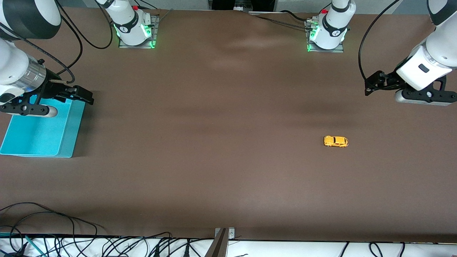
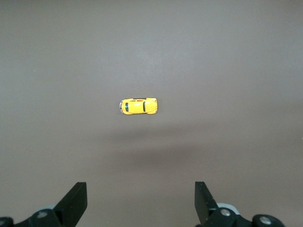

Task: Wind up and store yellow beetle car
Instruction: 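Move the left gripper down over the yellow beetle car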

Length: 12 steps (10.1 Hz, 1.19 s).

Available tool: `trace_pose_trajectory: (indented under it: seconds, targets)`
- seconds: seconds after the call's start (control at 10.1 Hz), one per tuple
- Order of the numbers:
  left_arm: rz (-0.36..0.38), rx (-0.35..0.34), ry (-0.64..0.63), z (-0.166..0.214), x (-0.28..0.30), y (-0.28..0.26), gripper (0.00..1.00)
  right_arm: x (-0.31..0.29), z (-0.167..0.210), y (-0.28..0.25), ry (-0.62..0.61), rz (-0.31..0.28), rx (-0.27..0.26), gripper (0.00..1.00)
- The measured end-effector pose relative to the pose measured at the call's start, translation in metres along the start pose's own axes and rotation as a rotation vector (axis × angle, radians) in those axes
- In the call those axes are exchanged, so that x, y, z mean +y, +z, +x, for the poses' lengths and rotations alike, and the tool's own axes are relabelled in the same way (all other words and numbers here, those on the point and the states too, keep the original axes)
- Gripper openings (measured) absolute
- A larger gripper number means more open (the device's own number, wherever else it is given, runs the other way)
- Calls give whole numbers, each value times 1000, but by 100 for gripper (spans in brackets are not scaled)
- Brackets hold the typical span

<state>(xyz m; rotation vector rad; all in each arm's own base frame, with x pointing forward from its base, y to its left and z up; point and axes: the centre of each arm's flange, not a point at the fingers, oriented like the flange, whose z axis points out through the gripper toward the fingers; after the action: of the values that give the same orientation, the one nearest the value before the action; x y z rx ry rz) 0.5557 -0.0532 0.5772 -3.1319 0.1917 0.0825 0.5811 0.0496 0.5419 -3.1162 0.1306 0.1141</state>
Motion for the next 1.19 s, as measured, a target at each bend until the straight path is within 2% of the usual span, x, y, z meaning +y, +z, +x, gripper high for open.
trace_pose_trajectory:
  seconds: [0.59,0.89,1.19]
  targets:
    - [-18,-101,162,29,-3,64,100,0,0,0,0,0,-1,100]
    - [-39,-114,353,50,-22,108,100,0,0,1,0,0,-1,100]
    - [-46,-71,588,58,-41,174,100,0,0,1,0,0,-1,100]
